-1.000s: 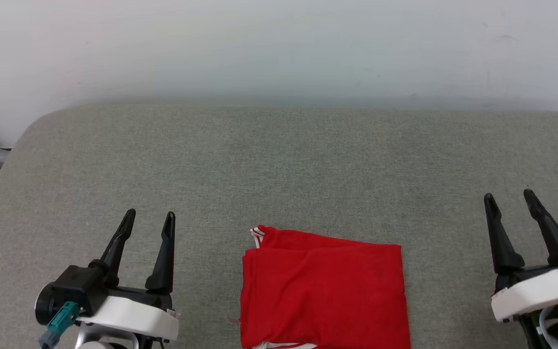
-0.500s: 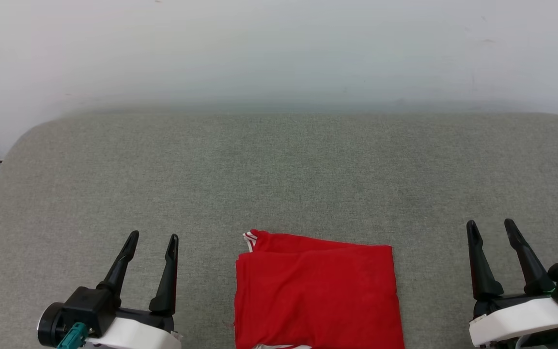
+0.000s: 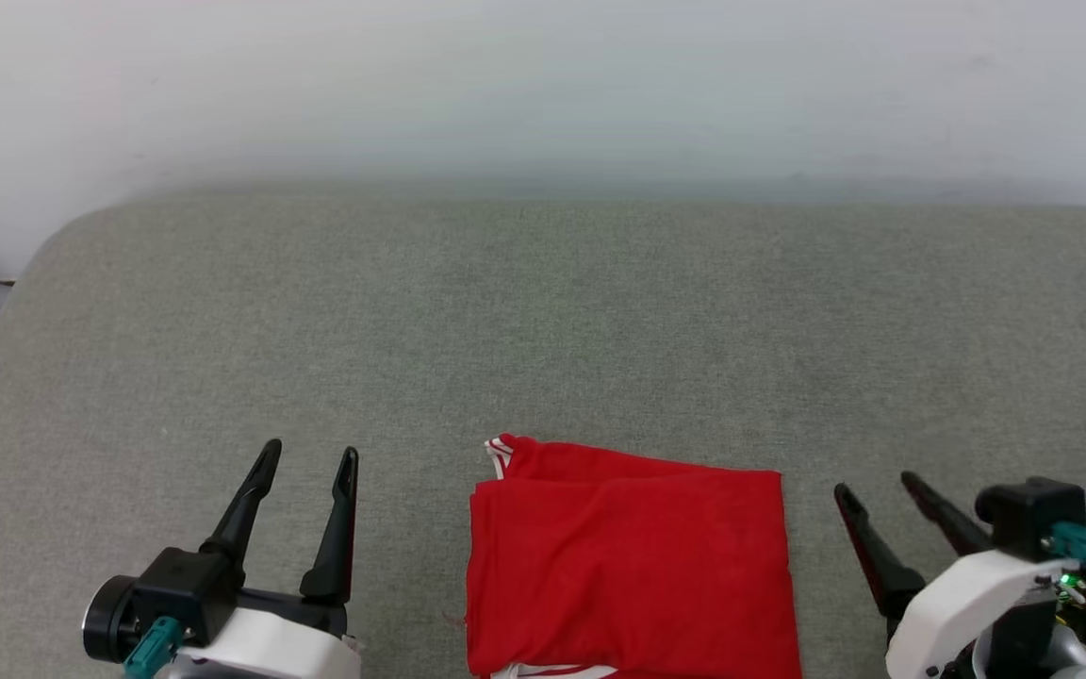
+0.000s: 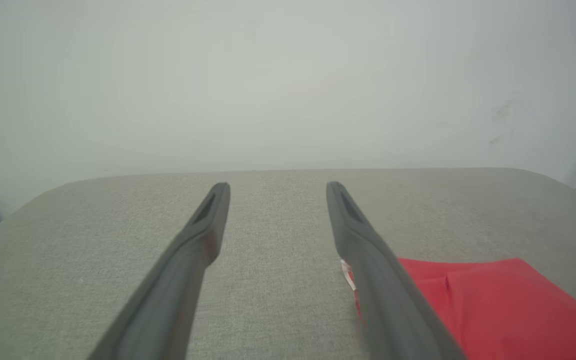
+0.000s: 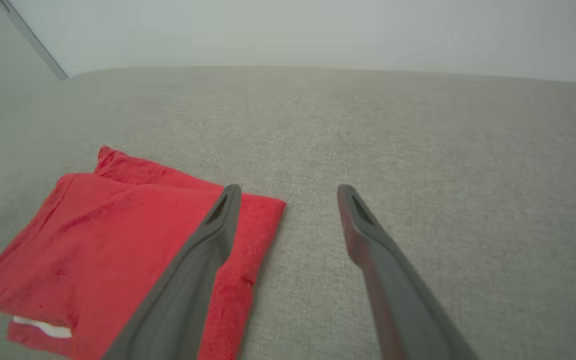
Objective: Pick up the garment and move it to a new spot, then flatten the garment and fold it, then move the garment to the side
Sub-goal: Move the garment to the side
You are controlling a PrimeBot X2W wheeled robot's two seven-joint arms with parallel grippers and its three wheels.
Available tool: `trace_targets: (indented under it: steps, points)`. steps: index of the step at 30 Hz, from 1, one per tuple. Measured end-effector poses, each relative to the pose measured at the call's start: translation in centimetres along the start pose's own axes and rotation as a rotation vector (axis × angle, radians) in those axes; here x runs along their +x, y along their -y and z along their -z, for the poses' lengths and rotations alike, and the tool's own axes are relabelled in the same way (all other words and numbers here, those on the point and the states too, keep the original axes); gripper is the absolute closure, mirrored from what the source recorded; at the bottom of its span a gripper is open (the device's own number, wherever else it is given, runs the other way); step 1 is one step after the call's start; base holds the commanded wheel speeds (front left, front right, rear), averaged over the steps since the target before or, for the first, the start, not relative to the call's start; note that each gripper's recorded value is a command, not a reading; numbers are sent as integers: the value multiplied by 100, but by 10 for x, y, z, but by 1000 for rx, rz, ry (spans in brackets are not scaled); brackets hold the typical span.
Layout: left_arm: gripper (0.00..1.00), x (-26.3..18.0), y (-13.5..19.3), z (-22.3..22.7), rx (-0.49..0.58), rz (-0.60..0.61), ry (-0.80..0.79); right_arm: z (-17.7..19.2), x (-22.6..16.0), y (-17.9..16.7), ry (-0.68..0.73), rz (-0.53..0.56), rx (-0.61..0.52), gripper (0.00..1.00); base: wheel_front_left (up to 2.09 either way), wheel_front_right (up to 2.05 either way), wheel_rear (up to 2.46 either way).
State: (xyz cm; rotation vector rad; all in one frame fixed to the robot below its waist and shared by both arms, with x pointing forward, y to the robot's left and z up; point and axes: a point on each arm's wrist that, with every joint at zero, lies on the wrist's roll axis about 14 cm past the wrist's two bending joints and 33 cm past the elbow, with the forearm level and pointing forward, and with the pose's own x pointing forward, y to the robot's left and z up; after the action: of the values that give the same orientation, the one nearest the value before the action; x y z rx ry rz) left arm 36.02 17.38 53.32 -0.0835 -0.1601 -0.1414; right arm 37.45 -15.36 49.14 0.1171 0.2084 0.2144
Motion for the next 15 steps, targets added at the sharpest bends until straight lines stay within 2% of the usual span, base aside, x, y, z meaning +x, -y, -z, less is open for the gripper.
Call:
trace_targets:
  steps: [8,11,15]
  points:
    - [0,4,-7,9,-1,-18,-27,46,5,-31,-451,-131,32,0,0,0,0]
    - [0,9,-11,9,4,-27,-25,50,12,-33,-535,-141,13,0,0,0,0]
    - [0,8,-18,11,10,-46,-33,77,11,-35,-694,-133,-9,0,0,0,0]
